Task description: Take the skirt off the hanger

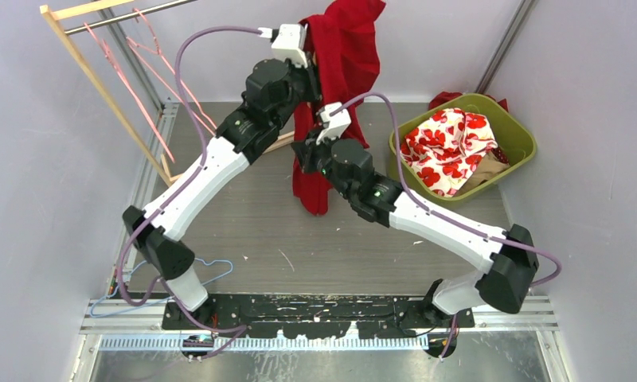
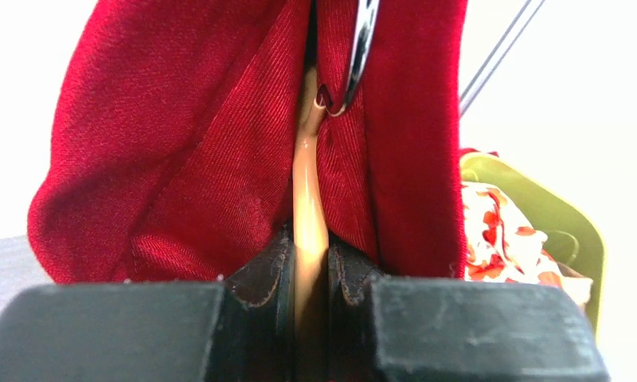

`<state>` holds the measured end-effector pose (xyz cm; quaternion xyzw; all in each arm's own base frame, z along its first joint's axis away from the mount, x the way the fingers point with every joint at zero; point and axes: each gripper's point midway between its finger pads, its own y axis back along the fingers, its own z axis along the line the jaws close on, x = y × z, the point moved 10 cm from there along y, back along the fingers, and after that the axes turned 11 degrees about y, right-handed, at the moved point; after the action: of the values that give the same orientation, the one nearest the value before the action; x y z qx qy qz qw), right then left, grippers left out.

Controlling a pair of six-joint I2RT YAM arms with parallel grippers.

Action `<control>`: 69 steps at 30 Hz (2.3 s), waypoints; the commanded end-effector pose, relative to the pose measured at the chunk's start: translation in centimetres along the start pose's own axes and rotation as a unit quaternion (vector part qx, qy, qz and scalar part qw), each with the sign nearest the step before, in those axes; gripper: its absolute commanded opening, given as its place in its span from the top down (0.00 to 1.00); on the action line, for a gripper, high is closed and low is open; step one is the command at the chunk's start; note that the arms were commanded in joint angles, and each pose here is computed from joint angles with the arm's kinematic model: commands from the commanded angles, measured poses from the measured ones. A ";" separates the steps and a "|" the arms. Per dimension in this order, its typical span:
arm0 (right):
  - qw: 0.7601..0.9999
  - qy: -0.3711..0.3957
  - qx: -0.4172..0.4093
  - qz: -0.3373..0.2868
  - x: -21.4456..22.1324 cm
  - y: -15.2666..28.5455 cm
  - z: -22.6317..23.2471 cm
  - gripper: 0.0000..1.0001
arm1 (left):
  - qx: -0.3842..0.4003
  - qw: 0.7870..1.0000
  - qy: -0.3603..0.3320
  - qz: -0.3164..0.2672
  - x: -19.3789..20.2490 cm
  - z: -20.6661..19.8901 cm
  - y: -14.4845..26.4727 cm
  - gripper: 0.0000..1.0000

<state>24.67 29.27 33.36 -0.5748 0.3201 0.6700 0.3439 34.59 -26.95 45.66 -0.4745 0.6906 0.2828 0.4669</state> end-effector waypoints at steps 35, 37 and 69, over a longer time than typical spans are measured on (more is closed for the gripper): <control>0.962 0.255 0.075 0.065 -5.3 11.9 3.2 0.13 | 0.143 0.959 0.119 -0.214 -11.1 -3.4 8.5 1.00; 0.958 0.270 0.089 0.047 -7.5 12.1 3.0 0.11 | 0.147 0.961 0.114 -0.207 -10.8 -3.3 8.7 1.00; 0.943 0.289 0.167 -0.011 -18.4 6.9 -1.8 0.23 | 0.198 0.979 -0.008 -0.038 -5.3 -1.7 11.2 1.00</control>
<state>21.41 23.32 49.52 -0.6844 0.5169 0.4174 0.3003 26.57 -23.84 45.50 -0.3588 0.7497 0.2114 0.5143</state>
